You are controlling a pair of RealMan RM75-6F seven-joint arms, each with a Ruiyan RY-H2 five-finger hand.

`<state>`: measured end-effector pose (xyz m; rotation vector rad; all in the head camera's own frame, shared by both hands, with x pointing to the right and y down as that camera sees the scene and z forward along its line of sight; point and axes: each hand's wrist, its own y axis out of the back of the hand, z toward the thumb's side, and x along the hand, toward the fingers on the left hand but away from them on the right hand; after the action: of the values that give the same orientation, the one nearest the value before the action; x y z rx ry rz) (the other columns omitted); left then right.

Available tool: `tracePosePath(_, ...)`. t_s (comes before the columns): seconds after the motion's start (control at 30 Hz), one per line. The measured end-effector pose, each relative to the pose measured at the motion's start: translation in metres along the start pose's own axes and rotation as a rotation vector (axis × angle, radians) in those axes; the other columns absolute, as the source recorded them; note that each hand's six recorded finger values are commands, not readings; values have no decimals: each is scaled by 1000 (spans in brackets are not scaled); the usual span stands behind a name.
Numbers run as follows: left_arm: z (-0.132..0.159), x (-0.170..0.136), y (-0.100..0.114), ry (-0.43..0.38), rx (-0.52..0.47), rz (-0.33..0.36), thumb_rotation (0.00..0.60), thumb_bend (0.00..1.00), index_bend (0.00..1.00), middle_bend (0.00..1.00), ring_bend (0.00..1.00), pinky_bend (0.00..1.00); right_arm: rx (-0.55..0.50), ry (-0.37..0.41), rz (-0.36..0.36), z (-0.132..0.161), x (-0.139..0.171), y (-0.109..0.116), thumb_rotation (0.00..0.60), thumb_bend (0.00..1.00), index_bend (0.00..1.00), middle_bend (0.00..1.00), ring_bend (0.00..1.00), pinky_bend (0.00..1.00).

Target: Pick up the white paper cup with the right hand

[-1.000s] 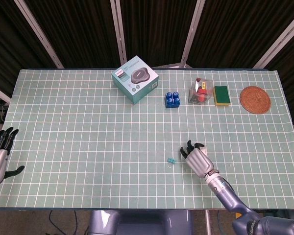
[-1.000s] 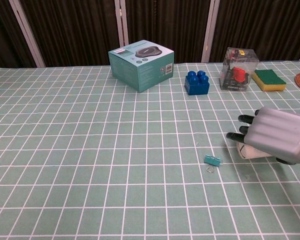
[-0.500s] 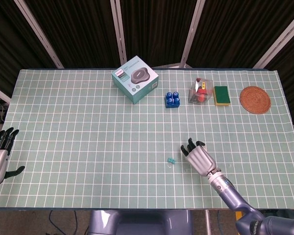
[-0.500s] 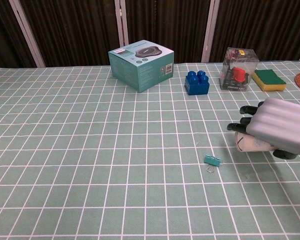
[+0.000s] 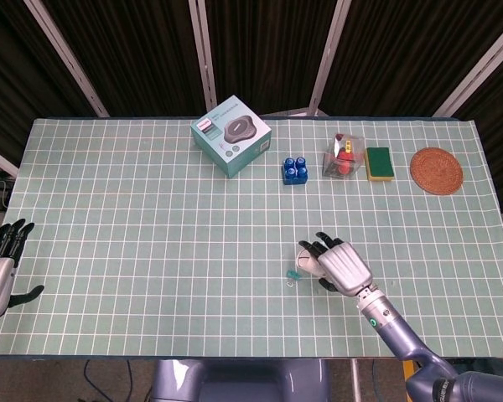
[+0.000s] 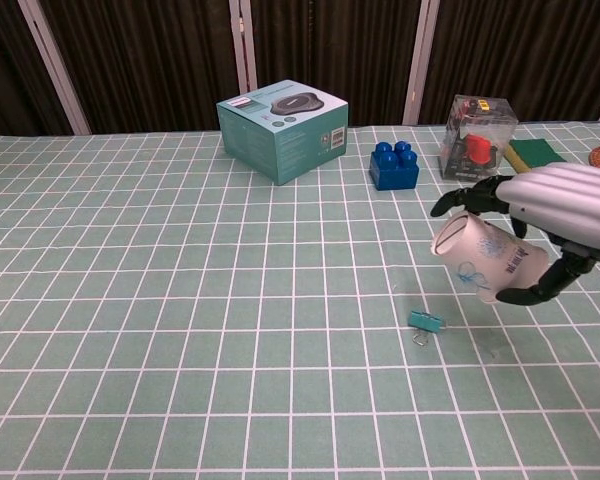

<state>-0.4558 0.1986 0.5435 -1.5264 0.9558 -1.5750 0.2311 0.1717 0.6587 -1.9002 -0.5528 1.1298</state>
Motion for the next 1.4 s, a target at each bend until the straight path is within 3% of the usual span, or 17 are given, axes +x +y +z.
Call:
tracePosePath(0.2, -1, 0, 0, 3, -3, -2, 600, 0, 0, 0, 0, 0, -268, 56, -25, 8, -9, -1, 600, 153, 168, 338, 148, 405)
tracePosePath(0.33, -2, 1, -1, 4, -3, -6, 600, 0, 0, 0, 0, 0, -339, 91, -33, 18, -21, -8, 600, 153, 168, 338, 147, 387)
tracePosePath(0.83, -4, 2, 0, 10, -6, -6, 600, 0, 0, 0, 0, 0, -295, 150, -39, 52, -51, -29, 600, 154, 171, 338, 144, 330)
tracePosePath(1.4, -2, 1, -1, 5, -4, -6, 600, 0, 0, 0, 0, 0, -274, 128, -4, 31, -38, -43, 600, 147, 176, 338, 143, 304)
